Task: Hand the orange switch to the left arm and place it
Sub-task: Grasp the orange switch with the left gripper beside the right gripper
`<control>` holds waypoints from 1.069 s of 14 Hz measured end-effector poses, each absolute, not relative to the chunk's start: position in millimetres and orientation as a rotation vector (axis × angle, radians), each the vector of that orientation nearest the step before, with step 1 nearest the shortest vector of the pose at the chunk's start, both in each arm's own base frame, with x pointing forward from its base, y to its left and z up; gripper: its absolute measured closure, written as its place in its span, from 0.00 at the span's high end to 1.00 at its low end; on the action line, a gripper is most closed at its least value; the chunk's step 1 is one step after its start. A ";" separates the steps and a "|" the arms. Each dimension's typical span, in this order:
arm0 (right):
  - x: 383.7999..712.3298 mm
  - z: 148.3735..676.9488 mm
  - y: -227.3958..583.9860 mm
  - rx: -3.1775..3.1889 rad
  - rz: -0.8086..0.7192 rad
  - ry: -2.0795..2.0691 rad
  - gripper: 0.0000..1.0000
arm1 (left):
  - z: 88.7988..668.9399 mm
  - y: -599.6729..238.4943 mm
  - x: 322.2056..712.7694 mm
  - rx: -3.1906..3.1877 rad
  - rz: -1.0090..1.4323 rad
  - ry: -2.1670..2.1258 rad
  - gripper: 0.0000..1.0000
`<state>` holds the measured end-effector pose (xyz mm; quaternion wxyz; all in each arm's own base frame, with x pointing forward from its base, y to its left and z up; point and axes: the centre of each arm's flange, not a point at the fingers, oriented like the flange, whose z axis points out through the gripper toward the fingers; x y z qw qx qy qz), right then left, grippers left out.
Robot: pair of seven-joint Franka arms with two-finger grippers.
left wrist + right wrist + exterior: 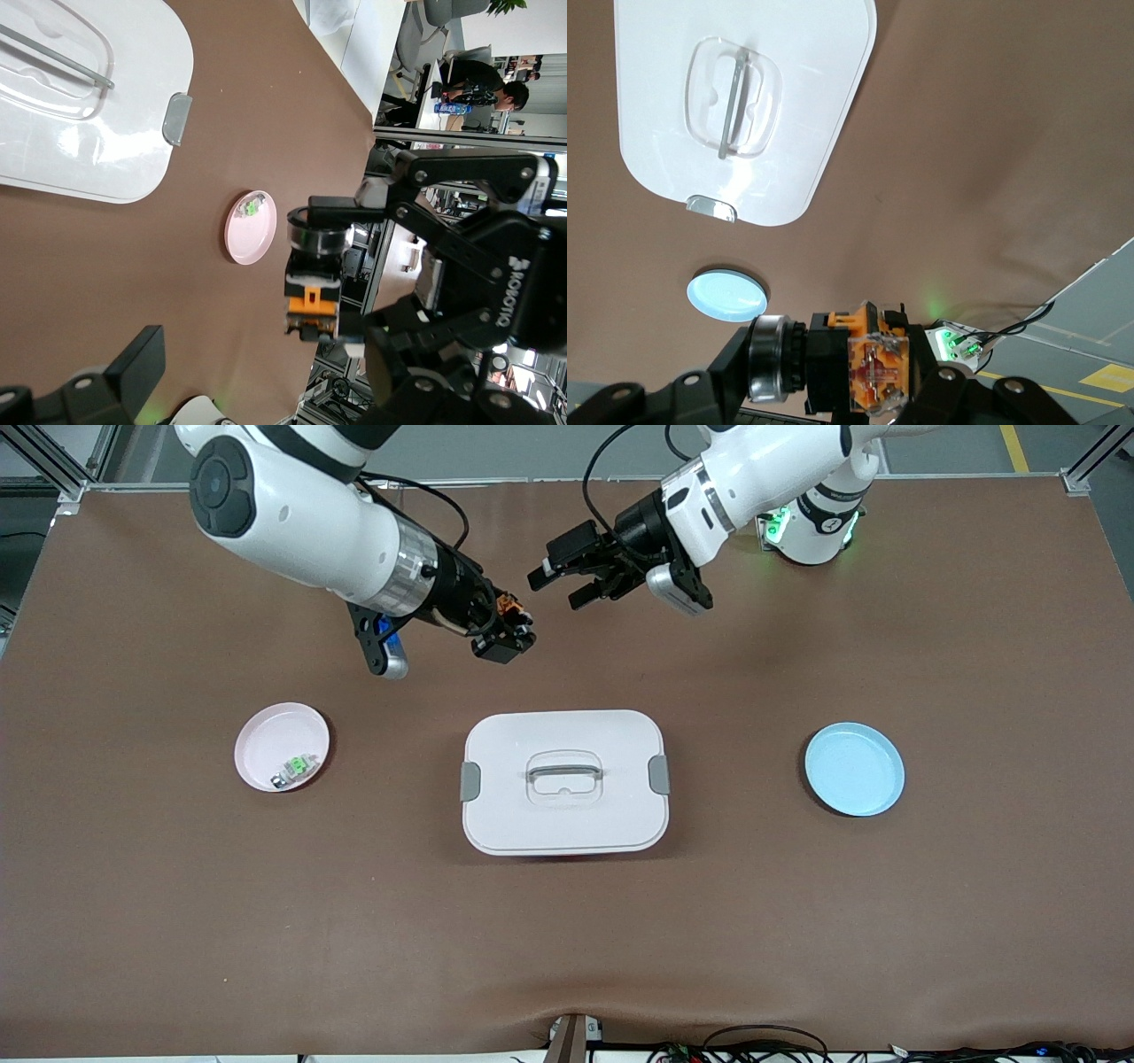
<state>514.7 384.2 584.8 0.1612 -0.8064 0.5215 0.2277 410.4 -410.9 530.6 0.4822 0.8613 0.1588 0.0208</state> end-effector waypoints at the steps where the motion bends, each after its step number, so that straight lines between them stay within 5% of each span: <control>1: 512.5 586.8 387.6 -2.300 0.651 1.492 0.72 | 529.4 -412.7 410.9 2.096 0.051 0.390 1.00; 15: 503.0 587.5 416.1 -2.248 0.641 1.539 0.72 | 524.4 -419.0 414.9 2.076 0.067 0.417 0.96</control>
